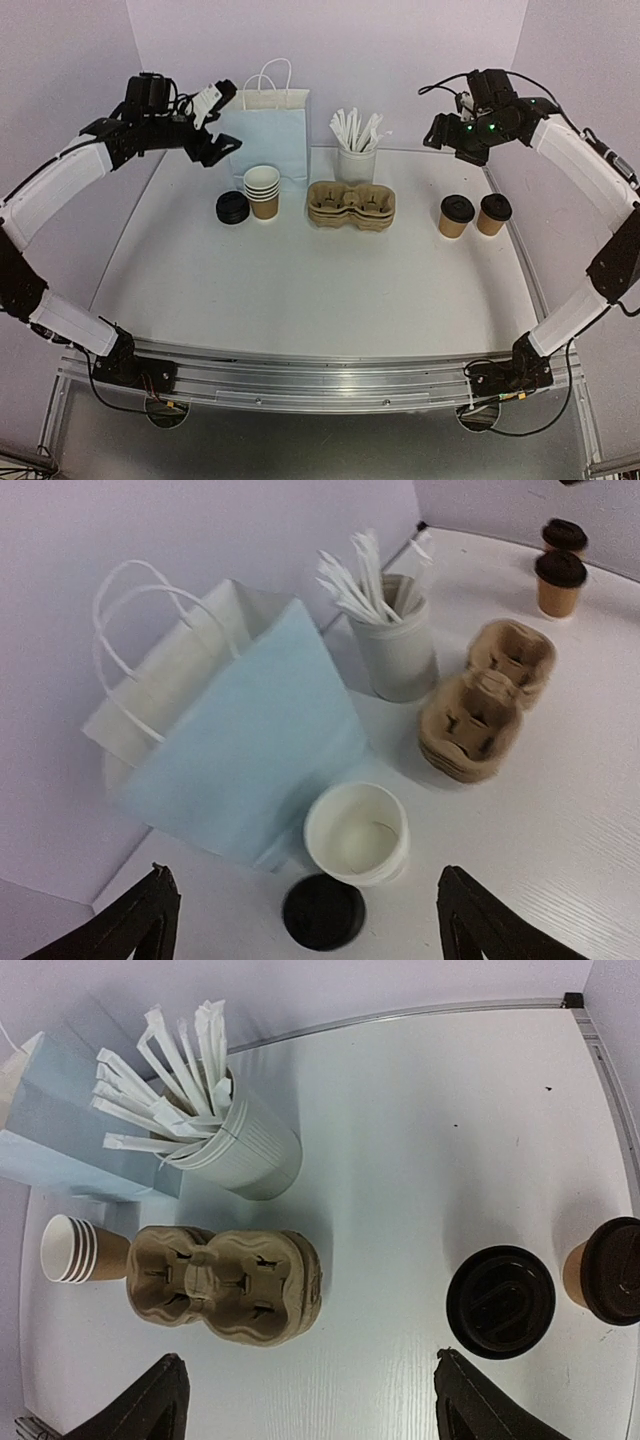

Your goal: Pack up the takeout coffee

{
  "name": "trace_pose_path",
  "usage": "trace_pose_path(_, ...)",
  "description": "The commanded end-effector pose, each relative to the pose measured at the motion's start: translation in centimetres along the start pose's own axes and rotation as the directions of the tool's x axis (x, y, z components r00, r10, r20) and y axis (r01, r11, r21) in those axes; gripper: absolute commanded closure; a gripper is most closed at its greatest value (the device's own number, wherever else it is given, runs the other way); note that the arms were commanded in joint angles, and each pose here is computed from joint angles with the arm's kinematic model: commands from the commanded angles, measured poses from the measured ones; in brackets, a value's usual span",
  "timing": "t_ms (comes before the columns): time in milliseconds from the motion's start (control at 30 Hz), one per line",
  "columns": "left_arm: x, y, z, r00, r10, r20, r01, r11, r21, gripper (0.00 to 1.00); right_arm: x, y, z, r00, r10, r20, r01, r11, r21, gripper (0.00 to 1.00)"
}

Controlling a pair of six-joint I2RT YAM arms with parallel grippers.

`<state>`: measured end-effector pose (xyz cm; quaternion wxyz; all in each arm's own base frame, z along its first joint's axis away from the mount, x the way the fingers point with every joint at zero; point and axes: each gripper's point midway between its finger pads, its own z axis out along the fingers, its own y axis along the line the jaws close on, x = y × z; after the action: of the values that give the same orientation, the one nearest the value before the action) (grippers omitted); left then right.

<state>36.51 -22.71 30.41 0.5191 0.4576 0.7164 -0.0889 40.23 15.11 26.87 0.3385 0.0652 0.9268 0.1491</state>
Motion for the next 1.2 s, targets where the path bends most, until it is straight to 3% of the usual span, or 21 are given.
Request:
trace_pose_path(0, -4.6, 7.5, 1.4, 0.995, -0.043, 0.092, 0.051, 0.994, -0.094, 0.08, -0.5, 2.3, -2.6, 0.999, 0.016, 0.046, -0.011, 0.995, -0.103, 0.20)
trace_pose_path(167, -7.3, 12.8, 5.4, 0.993, 0.000, 0.121, 0.021, 0.984, -0.175, 0.06, 0.3, 2.2, -2.5, 0.999, 0.006, 0.041, -0.002, 0.995, -0.101, 0.20)
trace_pose_path(300, -7.2, 16.0, 8.7, 0.994, -0.018, 0.111, 0.038, 0.982, -0.185, 0.10, 0.4, 2.1, -2.3, 0.999, -0.002, 0.042, 0.006, 0.995, -0.097, 0.20)
trace_pose_path(400, -6.8, 15.6, 10.8, 0.992, 0.030, 0.121, -0.013, 0.990, -0.139, 0.12, 0.6, 2.1, -1.7, 0.999, -0.017, 0.034, 0.020, 0.995, -0.094, 0.20)
trace_pose_path(500, -6.1, 14.7, 12.4, 0.988, 0.076, 0.134, -0.064, 0.994, -0.093, 0.22, 0.8, 2.0, -1.0, 1.000, -0.024, 0.019, 0.026, 0.996, -0.090, 0.20)
trace_pose_path(600, -5.9, 15.2, 13.3, 0.988, 0.069, 0.140, -0.054, 0.993, -0.106, 0.46, 0.9, 2.2, -0.4, 0.999, -0.031, 0.010, 0.032, 0.995, -0.092, 0.20)
trace_pose_path(733, -6.7, 16.0, 13.4, 0.980, 0.083, 0.179, -0.056, 0.987, -0.150, 0.87, 0.9, 2.3, 0.3, 0.999, -0.042, -0.001, 0.042, 0.995, -0.095, 0.20)
trace_pose_path(800, -7.6, 17.2, 12.8, 0.969, 0.108, 0.221, -0.057, 0.973, -0.225, 0.99, 0.9, 2.5, 0.6, 0.999, -0.045, -0.005, 0.044, 0.994, -0.100, 0.20)
trace_pose_path(933, -10.3, 20.4, 10.8, 0.933, 0.204, 0.296, -0.063, 0.904, -0.423, 1.00, 0.6, 2.9, 1.0, 0.999, -0.048, -0.006, 0.047, 0.993, -0.113, 0.20)
trace_pose_path(1033, -13.1, 23.2, 8.1, 0.900, 0.286, 0.330, -0.046, 0.813, -0.580, 1.00, 0.5, 3.6, 1.0, 0.999, -0.049, -0.011, 0.047, 0.988, -0.146, 0.20)
trace_pose_path(1167, -16.3, 24.7, 4.4, 0.852, 0.396, 0.341, -0.055, 0.717, -0.695, 1.00, 0.3, 4.1, 0.6, 0.999, -0.045, -0.003, 0.044, 0.984, -0.171, 0.20)
